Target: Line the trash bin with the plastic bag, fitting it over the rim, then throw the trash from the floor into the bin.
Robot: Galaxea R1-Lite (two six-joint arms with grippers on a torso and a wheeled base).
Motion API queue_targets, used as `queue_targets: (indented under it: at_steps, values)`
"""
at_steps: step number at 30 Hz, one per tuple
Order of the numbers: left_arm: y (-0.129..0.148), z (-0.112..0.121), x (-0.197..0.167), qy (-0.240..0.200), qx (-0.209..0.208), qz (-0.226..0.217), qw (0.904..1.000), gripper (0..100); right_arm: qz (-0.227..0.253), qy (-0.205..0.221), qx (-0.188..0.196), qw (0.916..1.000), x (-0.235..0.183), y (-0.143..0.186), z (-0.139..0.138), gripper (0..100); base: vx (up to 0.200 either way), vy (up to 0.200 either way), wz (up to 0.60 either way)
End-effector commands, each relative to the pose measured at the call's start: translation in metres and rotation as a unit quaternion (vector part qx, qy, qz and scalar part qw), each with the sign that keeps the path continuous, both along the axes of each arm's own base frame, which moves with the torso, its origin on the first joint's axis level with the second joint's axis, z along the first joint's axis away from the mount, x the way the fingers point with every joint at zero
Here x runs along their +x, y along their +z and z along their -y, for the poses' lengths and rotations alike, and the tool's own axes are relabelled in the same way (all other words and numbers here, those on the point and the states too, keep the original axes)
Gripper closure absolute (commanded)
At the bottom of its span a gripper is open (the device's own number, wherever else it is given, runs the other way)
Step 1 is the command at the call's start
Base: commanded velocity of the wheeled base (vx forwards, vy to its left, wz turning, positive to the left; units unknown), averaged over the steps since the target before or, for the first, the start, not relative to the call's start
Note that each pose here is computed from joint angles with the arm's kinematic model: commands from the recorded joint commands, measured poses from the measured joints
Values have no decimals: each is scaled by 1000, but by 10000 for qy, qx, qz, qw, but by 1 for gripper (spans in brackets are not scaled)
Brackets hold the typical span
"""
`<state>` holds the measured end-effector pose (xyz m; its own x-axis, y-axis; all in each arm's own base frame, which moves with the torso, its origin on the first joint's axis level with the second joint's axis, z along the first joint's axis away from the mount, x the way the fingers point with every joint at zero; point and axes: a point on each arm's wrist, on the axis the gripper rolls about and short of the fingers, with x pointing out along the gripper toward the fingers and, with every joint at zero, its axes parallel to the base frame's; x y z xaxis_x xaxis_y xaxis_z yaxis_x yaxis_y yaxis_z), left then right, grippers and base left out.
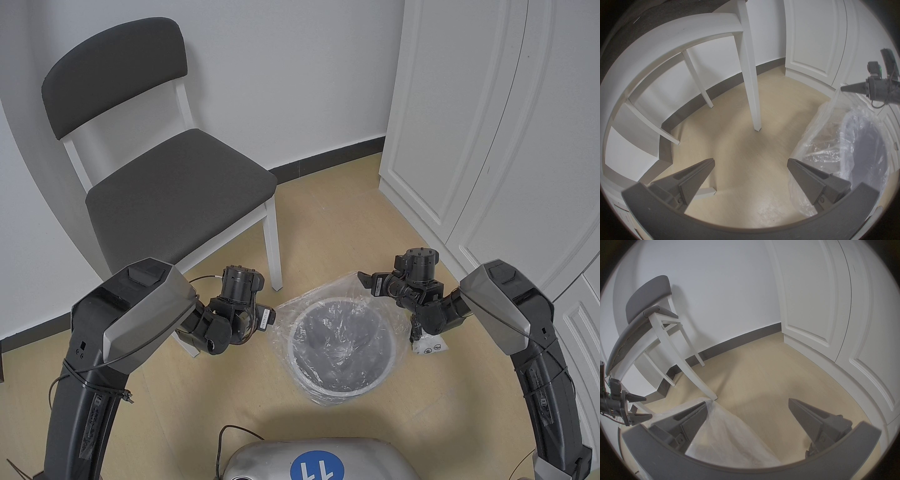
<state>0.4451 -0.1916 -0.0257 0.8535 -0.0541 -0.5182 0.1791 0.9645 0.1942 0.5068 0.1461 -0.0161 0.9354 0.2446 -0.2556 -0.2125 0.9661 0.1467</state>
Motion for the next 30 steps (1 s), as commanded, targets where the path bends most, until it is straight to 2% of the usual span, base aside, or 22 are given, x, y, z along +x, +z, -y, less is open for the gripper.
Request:
queue_targets:
  at_steps: [1, 5, 8, 10, 11, 14, 20, 25, 30]
  values:
    - [17, -3, -10, -29, 3, -90, 10000, 0, -206, 98, -20, 9997, -16, 51, 4, 0, 0, 0, 0]
    - [16, -4, -12, -16, 3, -134, 9999, 0, -611, 34, -77, 9981, -22, 69, 10, 0, 0, 0, 0]
    - [14, -4, -13, -16, 9, -148, 9999, 0, -1002, -131, 65, 9949, -25, 78, 20, 0, 0, 0, 0]
    - [14, -4, -13, -16, 12, -155, 9999, 0, -1138, -199, 141, 9932, -26, 80, 23, 0, 0, 0, 0]
    - [14, -5, -13, -12, 22, -161, 9999, 0, -1407, -306, 222, 9893, -28, 81, 28, 0, 0, 0, 0]
    - [14, -6, -12, -3, 18, -163, 9999, 0, -1659, -402, 186, 9852, -28, 73, 32, 0, 0, 0, 0]
    - [12, -6, -12, -10, 11, -158, 9999, 0, -1770, -392, 158, 9833, -28, 65, 33, 0, 0, 0, 0]
    - [15, -6, -12, 6, -31, -125, 9999, 0, -1857, -207, 203, 9822, -27, 58, 28, 0, 0, 0, 0]
    - [28, 1, -21, -53, -173, -29, 9998, 0, -1931, 58, 147, 9810, -28, 40, -2, 0, 0, 0, 0]
